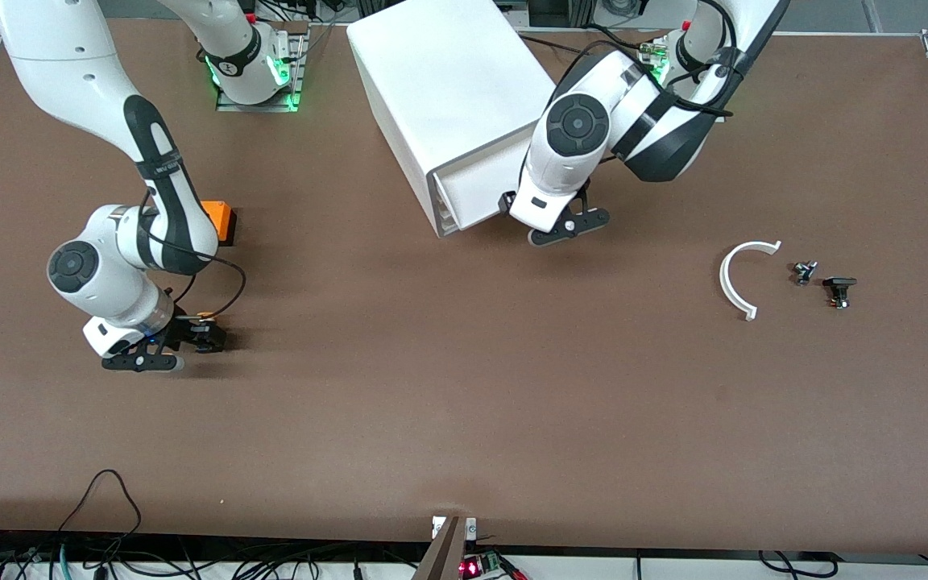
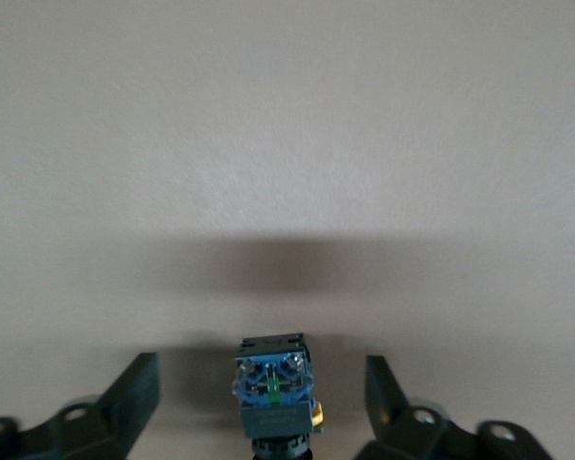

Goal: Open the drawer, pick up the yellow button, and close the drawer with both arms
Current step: 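Place the button with the right gripper while the left gripper shuts the drawer, then retract the right gripper while the left gripper holds the drawer closed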

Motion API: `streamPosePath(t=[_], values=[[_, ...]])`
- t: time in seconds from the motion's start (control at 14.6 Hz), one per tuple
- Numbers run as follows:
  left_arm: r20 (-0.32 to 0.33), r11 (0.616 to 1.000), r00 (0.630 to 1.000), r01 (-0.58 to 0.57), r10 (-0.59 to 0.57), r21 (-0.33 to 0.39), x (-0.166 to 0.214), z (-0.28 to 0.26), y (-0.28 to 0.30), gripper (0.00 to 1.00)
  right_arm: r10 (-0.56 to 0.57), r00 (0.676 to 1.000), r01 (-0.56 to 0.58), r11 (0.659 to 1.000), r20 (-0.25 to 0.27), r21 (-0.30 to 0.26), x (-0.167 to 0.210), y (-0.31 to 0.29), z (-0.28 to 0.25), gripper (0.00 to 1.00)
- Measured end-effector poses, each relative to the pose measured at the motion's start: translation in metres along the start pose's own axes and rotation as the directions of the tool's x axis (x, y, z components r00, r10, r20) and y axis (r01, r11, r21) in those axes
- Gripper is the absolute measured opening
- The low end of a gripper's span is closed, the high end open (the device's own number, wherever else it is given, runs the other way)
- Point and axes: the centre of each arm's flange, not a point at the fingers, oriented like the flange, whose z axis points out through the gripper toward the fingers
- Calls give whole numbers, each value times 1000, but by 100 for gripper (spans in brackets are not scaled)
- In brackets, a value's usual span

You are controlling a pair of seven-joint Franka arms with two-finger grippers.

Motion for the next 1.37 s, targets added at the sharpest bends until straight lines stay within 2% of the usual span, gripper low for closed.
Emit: streamPosePath(t=[0.27,0.55,0.89,1.09,1.23,1.37], values=[[15,1000,1000,-17,17,9,-23,5,3,99,-43,998,44,999,-41,27,17,-4,-80,100],[73,1000,997,5,-4,-15,-31,8,5,99,-28,1000,28,997,-8,65,9,-6,-157,100],[97,1000,995,-20,21,-11,-54,14,13,99,32,999,-34,995,20,93,-6,-10,-223,100],[98,1000,995,-25,26,-9,-57,16,14,99,12,999,-15,999,42,50,-18,-23,-268,100],[99,1000,995,-27,28,-9,-58,17,15,99,39,995,-42,998,87,36,-29,-31,-306,100],[99,999,994,-35,36,-9,-63,17,16,99,48,995,-51,998,83,39,-38,-32,-340,100]])
